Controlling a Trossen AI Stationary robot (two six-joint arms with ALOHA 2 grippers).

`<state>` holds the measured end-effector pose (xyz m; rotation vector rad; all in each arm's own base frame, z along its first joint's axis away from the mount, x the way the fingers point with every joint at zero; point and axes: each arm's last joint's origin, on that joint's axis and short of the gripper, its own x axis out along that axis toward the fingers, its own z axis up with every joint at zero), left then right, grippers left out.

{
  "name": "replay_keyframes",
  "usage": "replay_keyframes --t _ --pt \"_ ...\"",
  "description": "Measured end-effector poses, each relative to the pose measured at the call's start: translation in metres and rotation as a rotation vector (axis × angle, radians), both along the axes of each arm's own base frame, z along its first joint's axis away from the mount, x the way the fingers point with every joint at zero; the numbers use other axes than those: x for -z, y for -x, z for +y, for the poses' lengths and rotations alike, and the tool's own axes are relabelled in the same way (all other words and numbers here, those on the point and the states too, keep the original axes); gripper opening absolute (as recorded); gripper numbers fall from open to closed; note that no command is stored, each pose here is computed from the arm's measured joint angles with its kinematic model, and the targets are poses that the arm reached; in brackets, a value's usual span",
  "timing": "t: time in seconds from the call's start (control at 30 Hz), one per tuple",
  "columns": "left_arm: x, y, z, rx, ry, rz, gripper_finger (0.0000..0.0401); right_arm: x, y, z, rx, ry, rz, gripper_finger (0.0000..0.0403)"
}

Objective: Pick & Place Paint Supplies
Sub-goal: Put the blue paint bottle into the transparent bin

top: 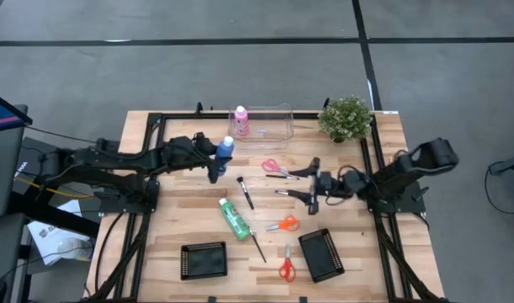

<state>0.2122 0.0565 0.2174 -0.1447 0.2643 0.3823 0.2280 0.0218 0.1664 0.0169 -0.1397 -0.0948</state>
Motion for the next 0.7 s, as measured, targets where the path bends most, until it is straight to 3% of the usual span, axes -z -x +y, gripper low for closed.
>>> replay_keyframes --t 0.3,0.47,0.7 --pt "0.011 -0.006 -0.001 0.089 -0.129 -0.037 0.0158 -0.023 -0.068 -0.050 -0.132 -0.008 -0.075 0.0279" --pt "0.016 -0.017 -0.001 0.150 -0.175 -0.076 0.0156 -0.039 -0.107 -0.071 -0.184 -0.020 -0.026 0.0279" --pt "0.024 -0.026 0.000 0.191 -0.195 -0.088 0.0158 -0.049 -0.134 -0.086 -0.199 -0.015 0.016 0.0279"
